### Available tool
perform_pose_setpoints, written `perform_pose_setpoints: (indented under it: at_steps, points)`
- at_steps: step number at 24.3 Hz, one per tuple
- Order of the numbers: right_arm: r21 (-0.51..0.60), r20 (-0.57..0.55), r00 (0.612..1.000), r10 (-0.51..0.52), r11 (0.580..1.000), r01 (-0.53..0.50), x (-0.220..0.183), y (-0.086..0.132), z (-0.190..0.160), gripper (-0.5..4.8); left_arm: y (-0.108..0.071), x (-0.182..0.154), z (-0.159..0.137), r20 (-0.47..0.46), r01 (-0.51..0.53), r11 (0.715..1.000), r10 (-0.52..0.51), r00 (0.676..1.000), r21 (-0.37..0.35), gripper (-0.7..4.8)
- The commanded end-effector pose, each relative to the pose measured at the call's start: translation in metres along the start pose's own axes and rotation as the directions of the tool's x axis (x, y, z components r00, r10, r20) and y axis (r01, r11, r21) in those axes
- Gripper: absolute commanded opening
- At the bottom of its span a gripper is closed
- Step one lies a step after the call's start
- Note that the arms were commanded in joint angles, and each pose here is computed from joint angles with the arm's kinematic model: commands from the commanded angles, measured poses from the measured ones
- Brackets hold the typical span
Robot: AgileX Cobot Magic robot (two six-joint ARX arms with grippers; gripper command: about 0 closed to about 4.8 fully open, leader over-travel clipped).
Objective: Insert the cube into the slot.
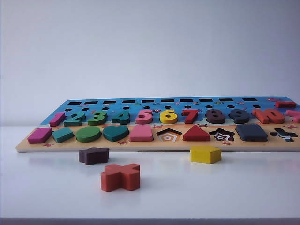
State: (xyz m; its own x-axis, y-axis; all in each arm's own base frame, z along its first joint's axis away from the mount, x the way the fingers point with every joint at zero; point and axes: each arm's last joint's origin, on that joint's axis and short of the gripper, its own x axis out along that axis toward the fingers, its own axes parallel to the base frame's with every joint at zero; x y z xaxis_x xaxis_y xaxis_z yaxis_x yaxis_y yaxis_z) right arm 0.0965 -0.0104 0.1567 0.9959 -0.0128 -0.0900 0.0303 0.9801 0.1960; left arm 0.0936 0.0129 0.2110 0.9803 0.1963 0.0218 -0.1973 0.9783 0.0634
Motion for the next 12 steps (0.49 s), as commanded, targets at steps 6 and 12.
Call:
perform_pose_setpoints:
  at_steps: [6,12]
  points:
    - [-0.008,0.015,1.0,0.013,1.0,-0.012,0.0,0.001,0.001,-0.05,0.001,-0.003,-0.018,0.038,-0.075,0.997,0.075,0.996,-0.011,0.1]
    - [-0.006,0.0,1.0,0.009,1.0,-0.009,0.0,0.001,0.0,-0.05,0.0,-0.001,-0.03,0.012,-0.074,0.997,0.074,0.997,-0.005,0.1]
